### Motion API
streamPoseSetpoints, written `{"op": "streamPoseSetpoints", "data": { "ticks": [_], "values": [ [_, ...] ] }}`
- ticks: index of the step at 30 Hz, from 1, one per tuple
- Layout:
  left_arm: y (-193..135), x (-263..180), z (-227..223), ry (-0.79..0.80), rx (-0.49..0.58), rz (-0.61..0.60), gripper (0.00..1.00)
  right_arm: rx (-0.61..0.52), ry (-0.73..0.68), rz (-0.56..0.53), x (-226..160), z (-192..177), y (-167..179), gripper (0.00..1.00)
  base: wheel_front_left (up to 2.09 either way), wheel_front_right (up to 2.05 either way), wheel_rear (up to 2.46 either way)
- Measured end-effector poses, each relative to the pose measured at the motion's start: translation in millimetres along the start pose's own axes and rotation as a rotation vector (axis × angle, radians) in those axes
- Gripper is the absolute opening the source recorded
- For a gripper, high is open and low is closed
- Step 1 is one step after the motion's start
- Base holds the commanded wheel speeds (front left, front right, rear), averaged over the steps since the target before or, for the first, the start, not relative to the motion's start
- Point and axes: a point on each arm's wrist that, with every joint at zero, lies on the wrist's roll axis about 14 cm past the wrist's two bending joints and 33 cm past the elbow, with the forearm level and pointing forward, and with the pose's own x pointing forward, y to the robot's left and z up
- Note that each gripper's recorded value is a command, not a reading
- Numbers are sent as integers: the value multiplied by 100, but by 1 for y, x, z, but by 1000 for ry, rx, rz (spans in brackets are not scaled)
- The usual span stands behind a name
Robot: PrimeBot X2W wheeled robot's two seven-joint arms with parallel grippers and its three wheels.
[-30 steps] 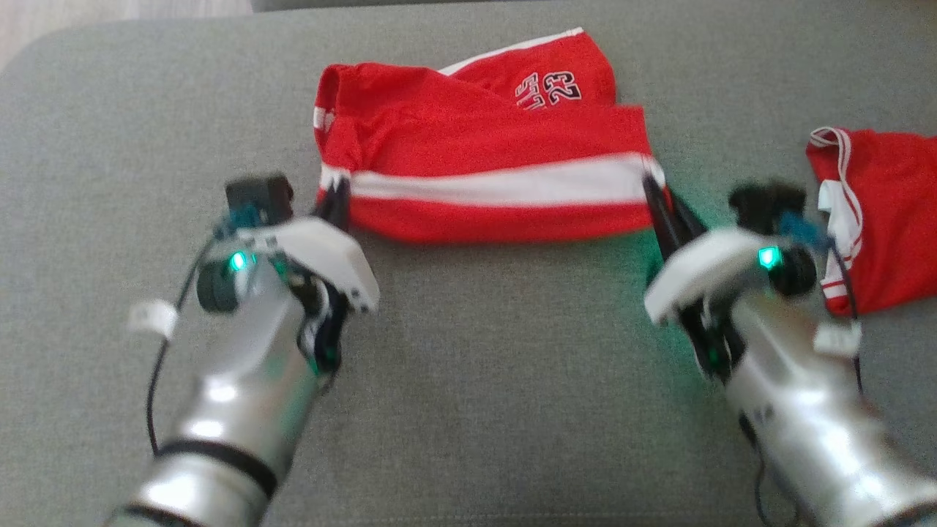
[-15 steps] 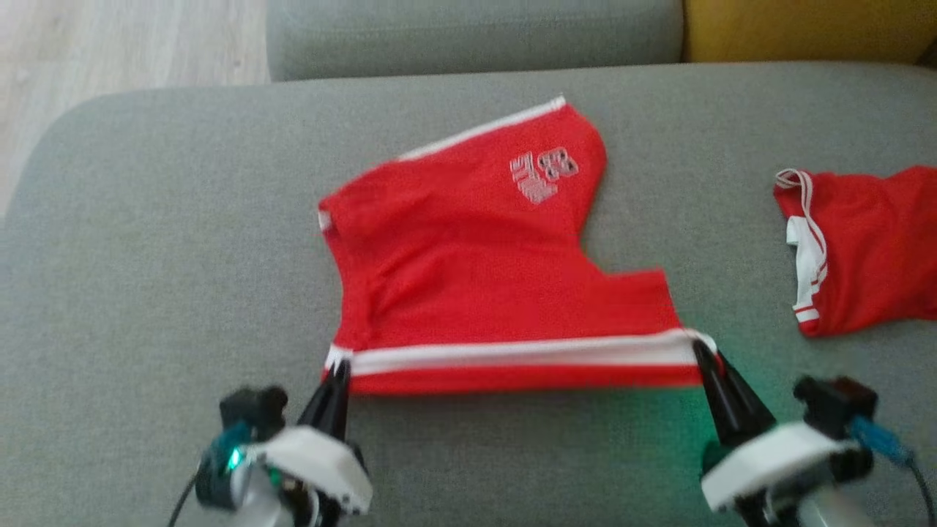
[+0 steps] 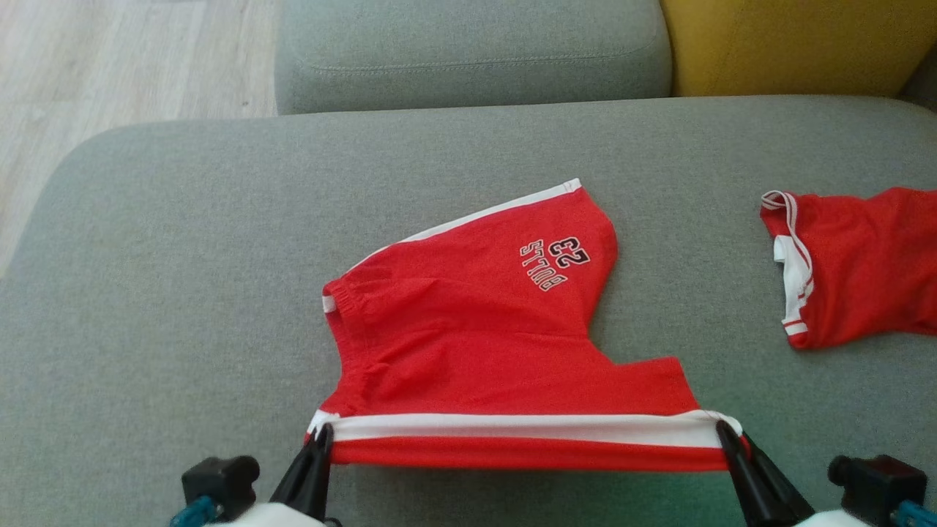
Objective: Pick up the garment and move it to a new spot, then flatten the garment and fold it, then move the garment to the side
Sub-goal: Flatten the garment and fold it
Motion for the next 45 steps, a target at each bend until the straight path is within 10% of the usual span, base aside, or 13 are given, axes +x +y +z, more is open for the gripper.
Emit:
{"op": "streamPoseSetpoints", "data": {
  "ticks": [9,21,35,36,37,38,39,40,45],
  "values": [
    [-6,24,14,32,-30,-40,0,19,9,6,34,13,-8,0,0,0,0],
    [-7,130,49,37,-15,-91,0,-90,-23,106,170,71,-19,0,0,0,0],
    [35,182,37,68,-72,13,0,-137,79,202,274,50,3,0,0,0,0],
    [37,183,34,78,-72,13,15,-133,90,202,277,47,3,0,0,0,0],
    [38,182,30,89,-75,13,70,-132,107,204,279,43,4,0,0,0,0],
    [39,182,25,102,-73,18,100,-130,120,202,281,39,3,30,0,0,0],
    [40,182,24,104,-76,16,100,-130,126,200,282,36,3,30,0,0,0],
    [41,183,22,104,-76,21,100,-126,118,200,283,36,3,100,0,0,0],
    [46,182,31,38,-87,37,100,-155,14,204,281,51,1,100,0,0,0]
  ]
}}
